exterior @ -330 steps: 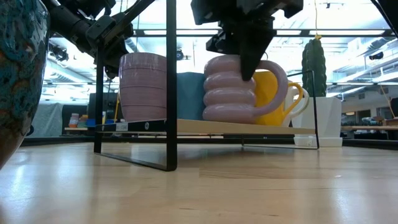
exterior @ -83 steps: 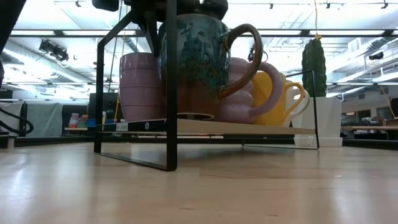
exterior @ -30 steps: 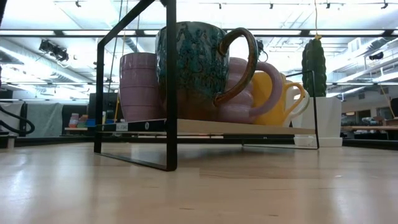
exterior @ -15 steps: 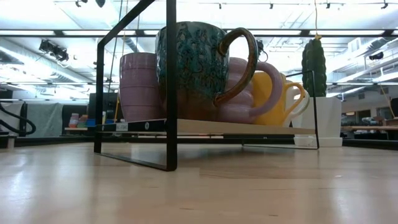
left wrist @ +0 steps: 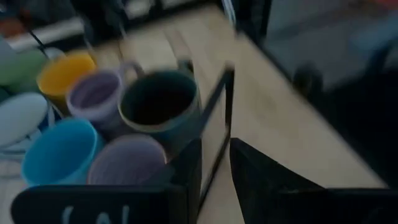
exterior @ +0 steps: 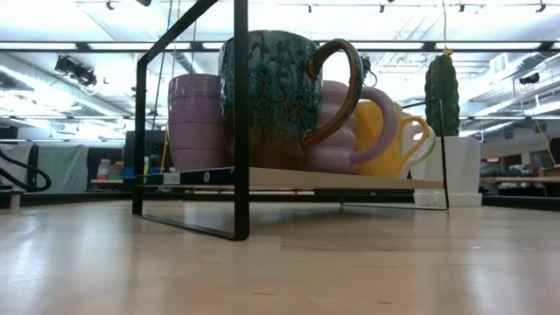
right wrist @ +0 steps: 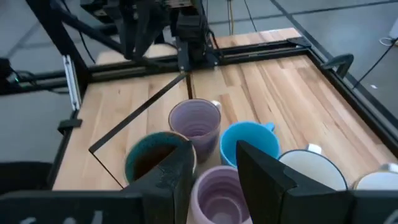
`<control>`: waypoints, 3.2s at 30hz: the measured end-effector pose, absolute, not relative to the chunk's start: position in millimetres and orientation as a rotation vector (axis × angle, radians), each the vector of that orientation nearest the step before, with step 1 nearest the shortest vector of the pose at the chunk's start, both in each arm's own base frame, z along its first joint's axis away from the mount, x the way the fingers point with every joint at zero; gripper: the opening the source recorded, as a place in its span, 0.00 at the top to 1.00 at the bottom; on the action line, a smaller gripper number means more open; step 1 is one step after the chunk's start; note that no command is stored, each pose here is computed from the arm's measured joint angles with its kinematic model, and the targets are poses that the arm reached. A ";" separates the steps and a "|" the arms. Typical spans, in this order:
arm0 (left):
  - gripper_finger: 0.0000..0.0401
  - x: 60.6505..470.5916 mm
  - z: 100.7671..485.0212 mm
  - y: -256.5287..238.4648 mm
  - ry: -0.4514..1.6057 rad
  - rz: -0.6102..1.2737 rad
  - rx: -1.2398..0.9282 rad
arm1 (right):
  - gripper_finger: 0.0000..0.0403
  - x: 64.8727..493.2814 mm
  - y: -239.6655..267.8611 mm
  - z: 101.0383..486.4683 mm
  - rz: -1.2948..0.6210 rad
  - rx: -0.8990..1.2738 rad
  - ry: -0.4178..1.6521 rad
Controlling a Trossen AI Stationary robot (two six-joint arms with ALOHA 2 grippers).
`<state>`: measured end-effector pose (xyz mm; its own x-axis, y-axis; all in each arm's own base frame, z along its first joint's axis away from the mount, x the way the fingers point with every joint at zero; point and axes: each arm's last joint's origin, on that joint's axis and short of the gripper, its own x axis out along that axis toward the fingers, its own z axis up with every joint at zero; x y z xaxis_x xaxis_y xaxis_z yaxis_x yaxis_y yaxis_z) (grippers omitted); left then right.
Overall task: Place coffee mugs
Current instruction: Return to Home Position
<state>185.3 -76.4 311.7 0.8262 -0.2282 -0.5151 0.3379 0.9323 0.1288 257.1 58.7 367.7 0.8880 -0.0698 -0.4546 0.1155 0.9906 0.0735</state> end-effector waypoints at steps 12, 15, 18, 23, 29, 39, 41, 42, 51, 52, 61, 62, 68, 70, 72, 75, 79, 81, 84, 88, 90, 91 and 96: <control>0.78 165.4 266.3 -55.7 0.099 -0.226 0.040 | 0.68 196.1 26.8 324.0 -0.120 0.191 0.199; 0.78 161.5 249.8 -50.8 0.034 -0.215 0.027 | 0.68 182.9 19.4 310.1 -0.140 0.210 0.143; 0.78 157.9 232.3 -46.3 -0.017 -0.196 0.016 | 0.68 170.4 11.4 294.8 -0.171 0.239 0.099; 0.78 148.3 203.8 -39.6 -0.092 -0.173 -0.006 | 0.68 155.0 -1.6 264.7 -0.211 0.292 0.024; 0.79 138.8 187.2 -35.6 -0.114 -0.146 -0.041 | 0.68 144.7 -13.8 230.3 -0.160 0.382 -0.096; 0.91 121.0 186.2 -30.7 -0.069 -0.149 -0.034 | 0.68 125.6 -22.9 230.9 -0.154 0.337 -0.172; 0.94 116.2 186.2 -29.8 -0.066 -0.162 -0.034 | 0.68 121.1 -22.3 233.6 -0.155 0.331 -0.196; 0.95 113.9 186.3 -29.3 -0.078 -0.171 -0.035 | 0.68 119.4 -22.2 234.1 -0.162 0.332 -0.202; 0.97 103.3 178.8 -27.2 -0.106 -0.202 -0.057 | 0.68 117.8 -23.9 208.4 -0.226 0.408 -0.205; 0.97 103.0 180.7 -26.7 -0.126 -0.190 -0.060 | 0.68 117.5 -24.5 207.3 -0.245 0.405 -0.217; 0.97 103.2 181.4 -25.9 -0.134 -0.163 -0.065 | 0.68 116.6 -27.4 196.7 -0.359 0.366 -0.209; 0.97 103.2 181.4 -25.9 -0.134 -0.163 -0.063 | 0.68 116.6 -27.4 196.7 -0.359 0.358 -0.208; 0.97 103.2 181.3 -25.9 -0.134 -0.162 -0.068 | 0.68 116.5 -27.4 196.8 -0.359 0.360 -0.209; 0.97 103.2 181.3 -25.9 -0.134 -0.163 -0.068 | 0.68 116.6 -27.4 196.7 -0.359 0.360 -0.208; 0.97 103.2 181.3 -25.9 -0.134 -0.163 -0.068 | 0.68 116.6 -27.4 196.8 -0.359 0.360 -0.209; 0.97 103.2 181.3 -25.9 -0.134 -0.163 -0.068 | 0.68 116.6 -27.4 196.8 -0.359 0.360 -0.209; 0.97 103.2 181.2 -25.9 -0.134 -0.163 -0.068 | 0.68 116.6 -27.4 196.9 -0.359 0.360 -0.209; 0.97 103.2 181.2 -25.9 -0.134 -0.163 -0.068 | 0.68 116.6 -27.4 196.9 -0.358 0.360 -0.209; 0.97 103.2 181.2 -25.9 -0.134 -0.163 -0.068 | 0.68 116.6 -27.4 196.9 -0.358 0.360 -0.209; 0.97 103.2 181.2 -25.9 -0.134 -0.162 -0.067 | 0.68 116.6 -27.4 197.0 -0.358 0.360 -0.209; 0.97 103.2 181.2 -25.9 -0.134 -0.163 -0.067 | 0.68 116.6 -27.4 197.0 -0.358 0.360 -0.209; 0.97 103.2 181.2 -25.9 -0.134 -0.163 -0.067 | 0.68 116.6 -27.4 197.0 -0.358 0.360 -0.209; 0.97 103.3 181.1 -25.9 -0.134 -0.163 -0.067 | 0.68 116.6 -27.4 197.0 -0.358 0.360 -0.209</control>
<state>103.3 -25.9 181.1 0.9779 -0.1569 0.1380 0.1658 0.9846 -0.0558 116.6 -27.4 197.0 0.9162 -0.3770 0.1356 0.3036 0.8743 0.3787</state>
